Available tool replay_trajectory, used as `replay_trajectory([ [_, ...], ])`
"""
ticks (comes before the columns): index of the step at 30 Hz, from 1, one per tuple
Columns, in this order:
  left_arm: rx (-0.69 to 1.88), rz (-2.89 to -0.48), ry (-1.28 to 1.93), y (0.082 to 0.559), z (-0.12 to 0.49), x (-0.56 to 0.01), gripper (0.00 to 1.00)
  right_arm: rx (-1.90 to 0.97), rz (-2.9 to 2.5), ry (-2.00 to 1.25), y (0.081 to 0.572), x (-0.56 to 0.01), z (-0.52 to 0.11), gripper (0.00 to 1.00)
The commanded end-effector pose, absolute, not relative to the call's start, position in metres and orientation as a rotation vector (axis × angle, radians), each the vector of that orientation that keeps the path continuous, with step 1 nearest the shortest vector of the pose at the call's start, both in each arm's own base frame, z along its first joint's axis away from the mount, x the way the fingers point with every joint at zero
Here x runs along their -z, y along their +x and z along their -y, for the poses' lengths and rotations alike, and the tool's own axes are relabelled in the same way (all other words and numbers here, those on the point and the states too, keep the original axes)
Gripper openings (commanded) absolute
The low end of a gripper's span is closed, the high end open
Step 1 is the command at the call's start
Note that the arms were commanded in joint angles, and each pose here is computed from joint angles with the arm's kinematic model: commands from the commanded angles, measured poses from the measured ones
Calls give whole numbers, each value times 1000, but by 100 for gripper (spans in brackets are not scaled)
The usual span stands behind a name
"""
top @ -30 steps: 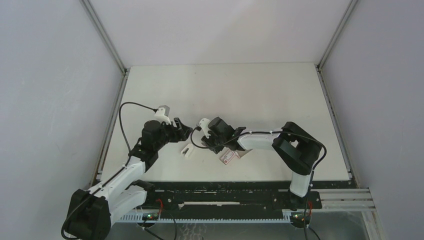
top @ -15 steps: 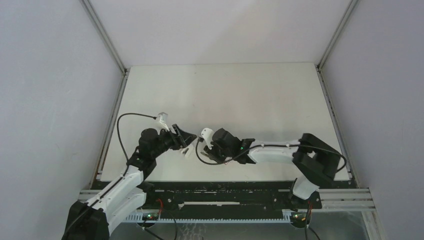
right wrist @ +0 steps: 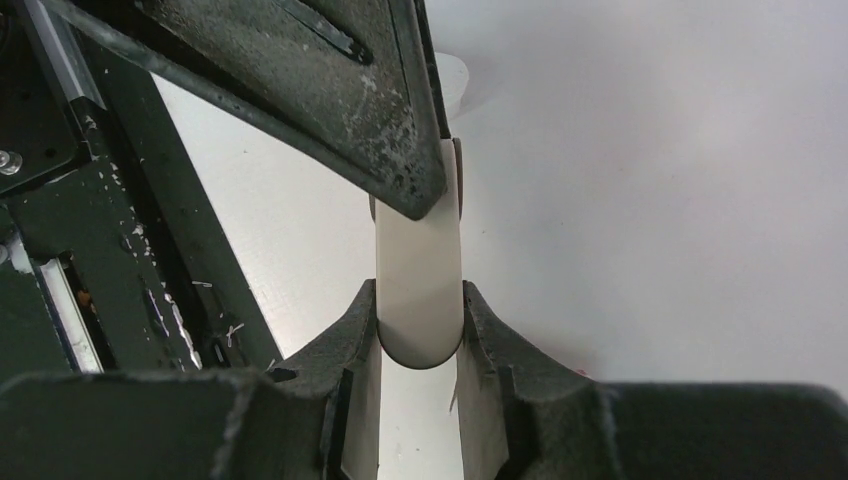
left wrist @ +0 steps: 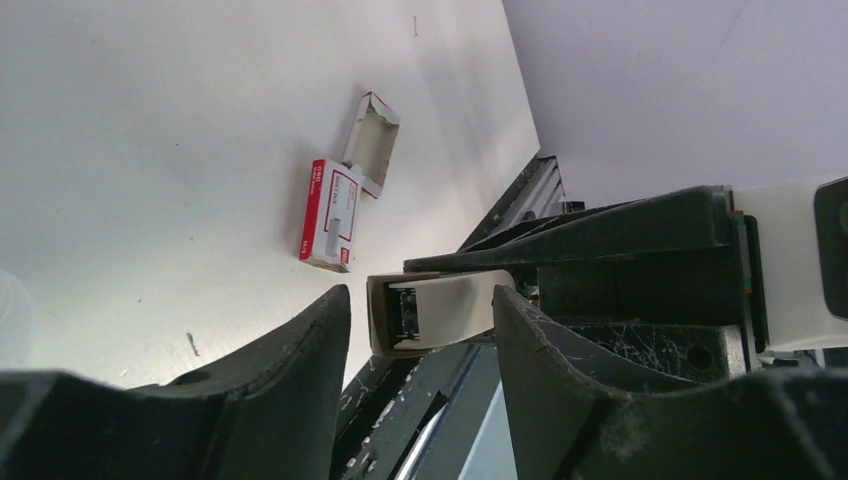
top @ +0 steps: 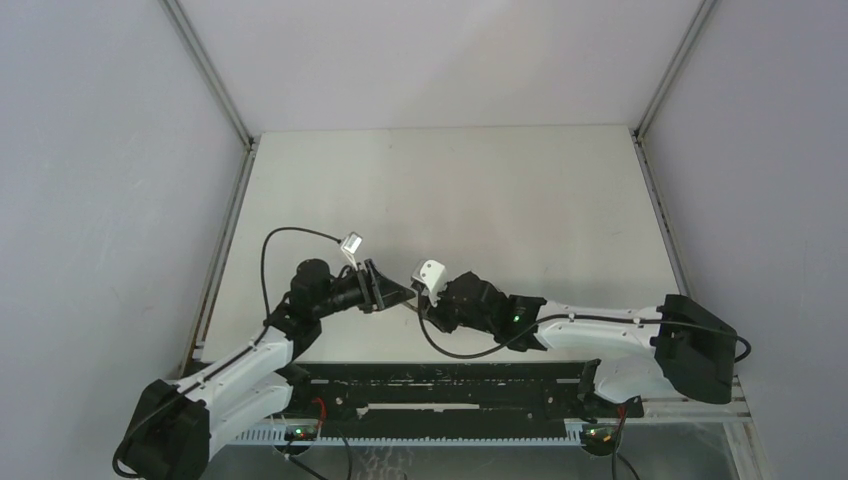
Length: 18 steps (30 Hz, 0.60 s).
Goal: Load the staples into the stapler
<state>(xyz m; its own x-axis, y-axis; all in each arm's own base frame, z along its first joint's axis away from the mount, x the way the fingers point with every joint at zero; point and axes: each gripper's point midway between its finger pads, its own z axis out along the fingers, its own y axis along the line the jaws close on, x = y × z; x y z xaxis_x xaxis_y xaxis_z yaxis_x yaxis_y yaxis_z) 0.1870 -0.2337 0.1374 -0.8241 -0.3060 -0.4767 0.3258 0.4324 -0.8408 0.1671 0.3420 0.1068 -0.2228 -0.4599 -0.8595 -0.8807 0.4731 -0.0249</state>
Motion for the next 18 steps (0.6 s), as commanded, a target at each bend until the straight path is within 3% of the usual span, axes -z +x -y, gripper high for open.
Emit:
replay_trajectory([
  [1,1493,-2021,42,186,240,-165,57,-648,-1769,-1019,172,-139,-346,6],
  [18,1643,-2006,93,162,258,-180,54,-678,-1690,-993,158,-158,-345,6],
])
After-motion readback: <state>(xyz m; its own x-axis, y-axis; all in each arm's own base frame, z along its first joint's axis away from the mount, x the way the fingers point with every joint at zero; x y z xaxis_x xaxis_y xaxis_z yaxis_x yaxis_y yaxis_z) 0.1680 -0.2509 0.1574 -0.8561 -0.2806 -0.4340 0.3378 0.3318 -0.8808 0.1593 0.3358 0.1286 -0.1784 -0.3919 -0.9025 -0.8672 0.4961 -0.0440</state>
